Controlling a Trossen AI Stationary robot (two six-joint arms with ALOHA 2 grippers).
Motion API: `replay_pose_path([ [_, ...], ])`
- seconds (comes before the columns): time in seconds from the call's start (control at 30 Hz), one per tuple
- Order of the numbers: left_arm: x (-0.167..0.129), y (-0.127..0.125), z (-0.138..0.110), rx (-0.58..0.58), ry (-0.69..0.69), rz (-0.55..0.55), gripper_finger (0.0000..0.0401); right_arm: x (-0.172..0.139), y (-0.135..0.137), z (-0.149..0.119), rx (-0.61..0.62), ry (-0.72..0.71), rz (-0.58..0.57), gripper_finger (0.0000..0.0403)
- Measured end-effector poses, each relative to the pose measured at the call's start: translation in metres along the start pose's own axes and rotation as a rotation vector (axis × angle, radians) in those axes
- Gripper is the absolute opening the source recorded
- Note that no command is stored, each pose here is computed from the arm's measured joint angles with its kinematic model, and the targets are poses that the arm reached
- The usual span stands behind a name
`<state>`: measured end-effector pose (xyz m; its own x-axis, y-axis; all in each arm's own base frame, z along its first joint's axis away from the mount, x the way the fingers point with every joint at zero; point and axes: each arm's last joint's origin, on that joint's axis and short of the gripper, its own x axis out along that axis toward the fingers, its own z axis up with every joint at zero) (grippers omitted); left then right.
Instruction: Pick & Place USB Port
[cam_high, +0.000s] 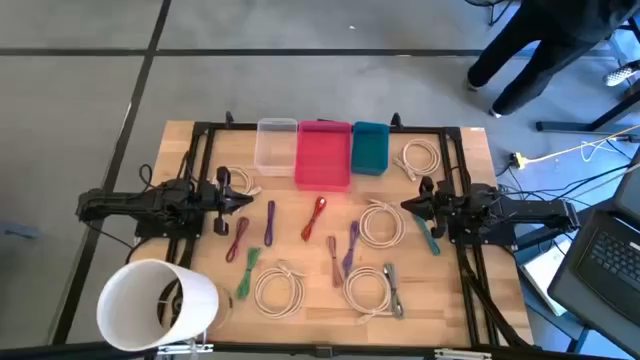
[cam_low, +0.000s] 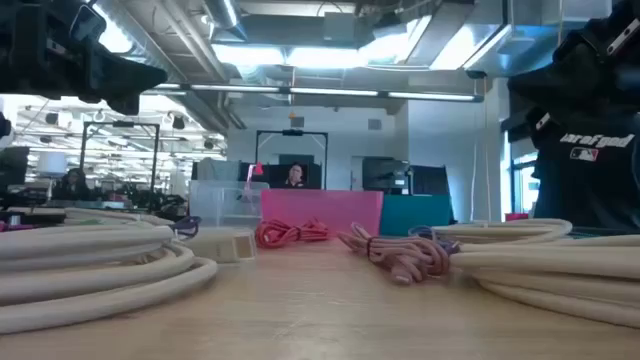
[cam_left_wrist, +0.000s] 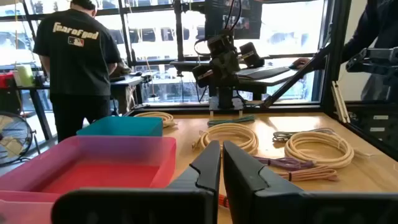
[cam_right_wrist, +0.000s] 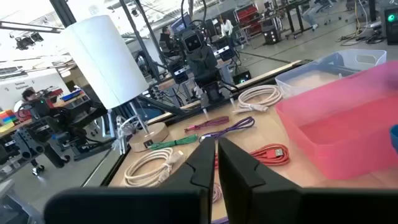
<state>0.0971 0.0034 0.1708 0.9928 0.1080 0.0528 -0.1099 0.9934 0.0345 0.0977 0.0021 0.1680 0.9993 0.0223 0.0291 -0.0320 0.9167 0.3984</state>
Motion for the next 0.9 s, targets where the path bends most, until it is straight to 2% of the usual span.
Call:
replay_pose_path([
  [0.9,0.0000,0.0000,0.0000,0.000,0.000,0.000,0.0013,0.0000,0.0000,-0.0001,0.000,0.000,0.000,0.0023],
])
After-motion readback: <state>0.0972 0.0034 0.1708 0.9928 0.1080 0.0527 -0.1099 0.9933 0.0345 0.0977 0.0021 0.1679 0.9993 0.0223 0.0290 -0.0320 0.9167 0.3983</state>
